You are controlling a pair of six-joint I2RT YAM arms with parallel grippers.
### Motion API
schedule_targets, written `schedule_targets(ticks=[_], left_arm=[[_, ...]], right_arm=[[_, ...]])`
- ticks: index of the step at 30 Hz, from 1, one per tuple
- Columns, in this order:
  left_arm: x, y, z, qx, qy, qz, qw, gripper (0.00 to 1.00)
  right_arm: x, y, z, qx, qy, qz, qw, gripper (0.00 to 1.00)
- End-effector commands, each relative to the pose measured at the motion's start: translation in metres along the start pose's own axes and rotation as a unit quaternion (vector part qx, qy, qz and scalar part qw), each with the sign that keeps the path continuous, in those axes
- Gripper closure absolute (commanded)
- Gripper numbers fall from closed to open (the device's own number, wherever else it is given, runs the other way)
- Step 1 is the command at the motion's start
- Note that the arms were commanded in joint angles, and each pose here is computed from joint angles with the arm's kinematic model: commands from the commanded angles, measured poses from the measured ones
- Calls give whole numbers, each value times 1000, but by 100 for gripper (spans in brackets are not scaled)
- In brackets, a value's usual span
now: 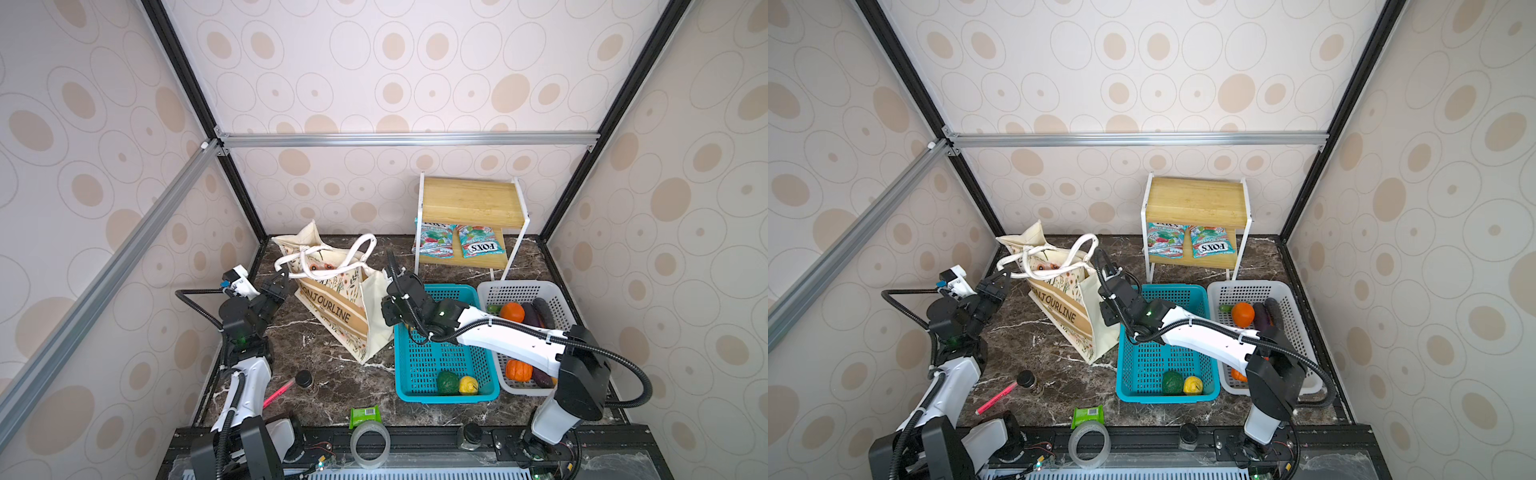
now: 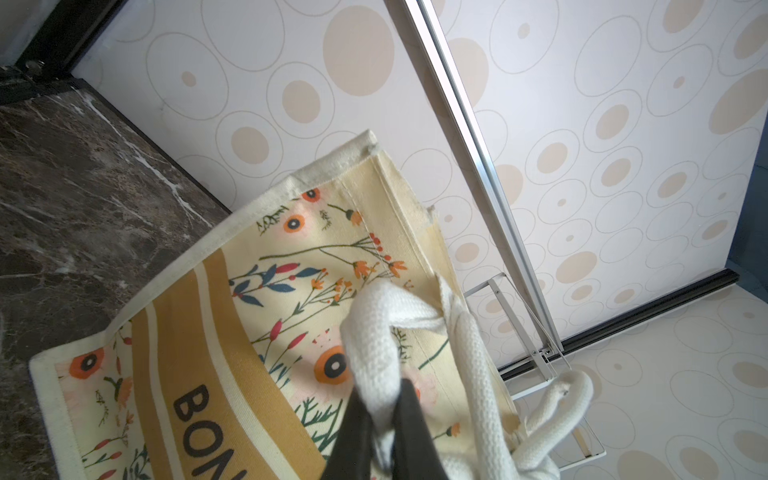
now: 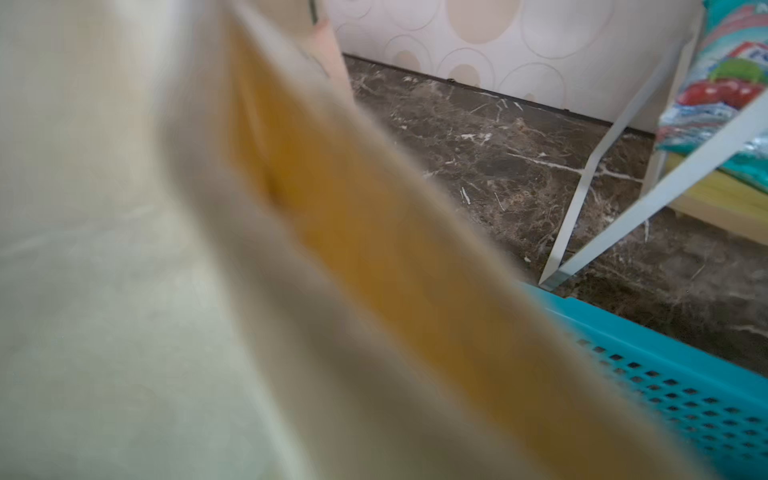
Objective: Place the food into the grocery bag and tie it
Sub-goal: 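Open both grippers and release the tote handles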
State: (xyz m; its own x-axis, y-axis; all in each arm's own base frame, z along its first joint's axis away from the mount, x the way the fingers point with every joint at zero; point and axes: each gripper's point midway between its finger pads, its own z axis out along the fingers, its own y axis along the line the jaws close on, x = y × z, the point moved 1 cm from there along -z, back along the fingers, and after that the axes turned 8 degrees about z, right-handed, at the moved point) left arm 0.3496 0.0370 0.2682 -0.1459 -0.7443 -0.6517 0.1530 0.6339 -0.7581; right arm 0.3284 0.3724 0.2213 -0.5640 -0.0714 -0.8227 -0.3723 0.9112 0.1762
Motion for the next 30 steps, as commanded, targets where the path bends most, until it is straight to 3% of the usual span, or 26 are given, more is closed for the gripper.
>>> schedule_targets(ticks=[1, 5, 10, 13, 16, 20, 22, 26, 30], left_arm=[[-12, -16, 8, 35, -12, 10, 999, 90], [-2, -19, 17, 68, -4, -6, 998, 89], [3, -10, 30, 47, -9, 5, 999, 81], [4, -11, 37, 48, -10, 9, 999, 81], [8, -20, 41, 63, -6, 12, 998, 66], [13, -29, 42, 78, 2, 16, 997, 61], [13, -28, 38, 70, -1, 20, 997, 52], [10, -6, 25, -27, -11, 36, 999, 29], [-2, -14, 9, -66, -19, 78, 995, 20]], right_arm=[[-52, -3, 5, 53, -75, -32, 995, 88], [-76, -7, 31, 86, -95, -69, 989, 89], [-94, -23, 59, 92, -90, -58, 990, 83], [-102, -21, 70, 89, -98, -87, 987, 80], [-110, -18, 76, 94, -118, -120, 981, 78], [-114, -16, 75, 94, -136, -136, 977, 70], [-113, -17, 74, 95, -131, -136, 977, 64], [-116, -15, 60, 79, -133, -116, 981, 54], [-121, -10, 35, 57, -139, -103, 983, 36]])
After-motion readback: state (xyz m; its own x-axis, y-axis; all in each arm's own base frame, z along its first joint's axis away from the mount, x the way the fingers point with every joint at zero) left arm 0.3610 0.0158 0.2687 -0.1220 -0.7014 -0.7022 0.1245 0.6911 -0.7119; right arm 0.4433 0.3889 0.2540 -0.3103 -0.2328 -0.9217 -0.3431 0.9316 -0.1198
